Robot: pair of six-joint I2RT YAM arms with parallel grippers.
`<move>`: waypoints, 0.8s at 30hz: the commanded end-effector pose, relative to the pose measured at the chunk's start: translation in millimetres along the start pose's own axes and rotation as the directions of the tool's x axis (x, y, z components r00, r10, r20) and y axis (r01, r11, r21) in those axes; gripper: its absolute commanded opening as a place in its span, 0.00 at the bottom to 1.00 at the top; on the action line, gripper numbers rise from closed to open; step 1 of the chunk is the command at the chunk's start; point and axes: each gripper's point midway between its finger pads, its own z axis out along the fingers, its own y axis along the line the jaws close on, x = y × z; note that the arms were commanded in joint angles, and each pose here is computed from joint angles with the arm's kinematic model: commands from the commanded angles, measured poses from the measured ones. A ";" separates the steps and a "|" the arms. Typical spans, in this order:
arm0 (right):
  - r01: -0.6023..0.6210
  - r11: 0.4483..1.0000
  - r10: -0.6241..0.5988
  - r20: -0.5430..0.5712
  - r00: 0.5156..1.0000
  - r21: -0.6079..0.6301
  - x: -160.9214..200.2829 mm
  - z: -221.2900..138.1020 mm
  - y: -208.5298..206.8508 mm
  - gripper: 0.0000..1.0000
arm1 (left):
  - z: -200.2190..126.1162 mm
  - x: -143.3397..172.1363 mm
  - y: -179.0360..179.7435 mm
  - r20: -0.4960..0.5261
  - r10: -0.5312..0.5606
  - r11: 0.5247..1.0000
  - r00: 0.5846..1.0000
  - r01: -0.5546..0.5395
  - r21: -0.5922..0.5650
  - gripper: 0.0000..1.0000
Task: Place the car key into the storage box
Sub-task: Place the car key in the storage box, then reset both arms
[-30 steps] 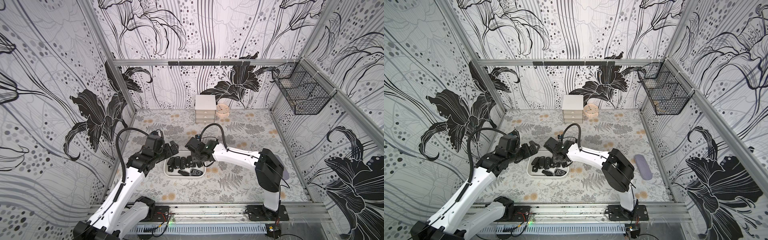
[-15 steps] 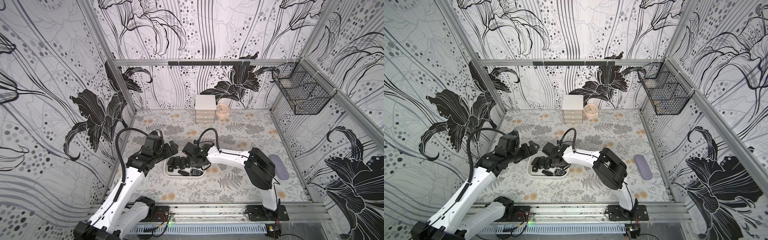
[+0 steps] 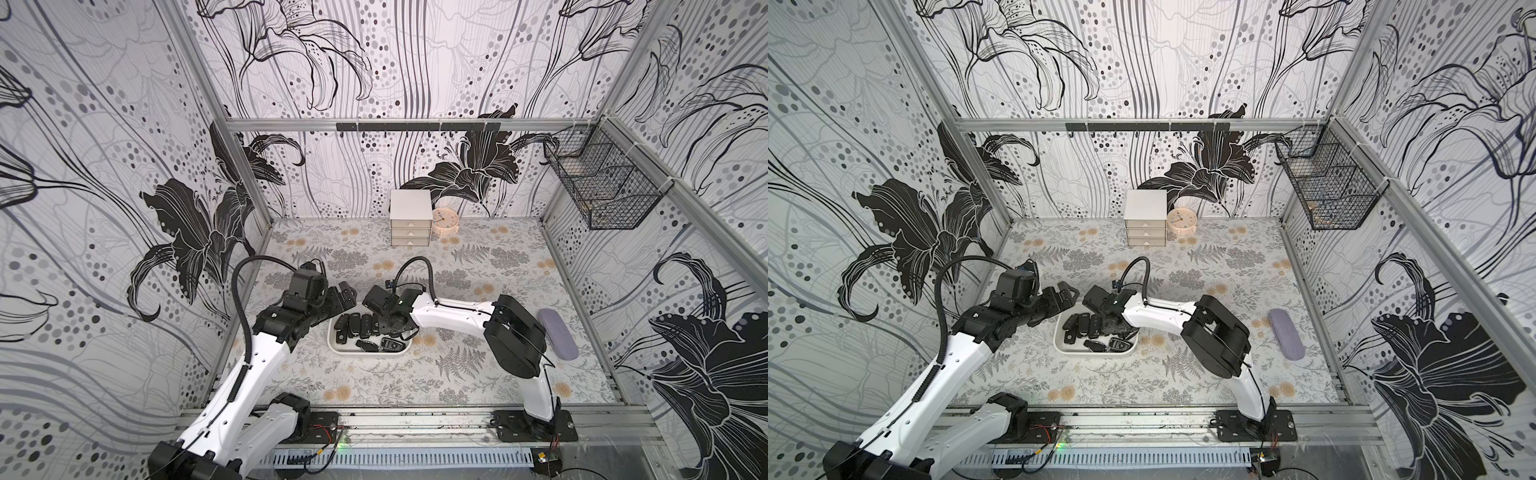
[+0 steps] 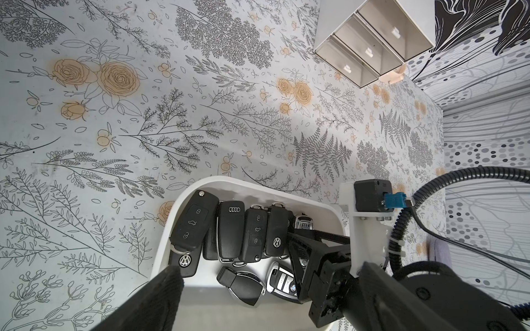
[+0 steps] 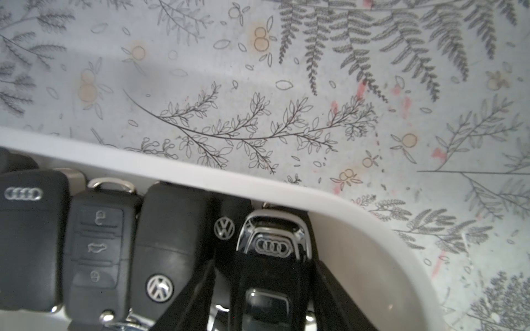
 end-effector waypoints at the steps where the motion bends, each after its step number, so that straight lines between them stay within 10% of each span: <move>1: -0.017 1.000 0.017 0.023 1.000 0.024 -6.5 -11.2 -6.0 0.64 | -4.6 -10.3 -6.5 0.026 0.019 1.000 0.999 -0.020 0.023 0.99; 24: 0.064 0.994 -0.096 0.397 0.913 0.091 -69.9 -131.8 -65.0 1.00 | 4.9 -43.8 23.8 0.124 0.038 0.976 0.992 -0.010 -0.218 0.99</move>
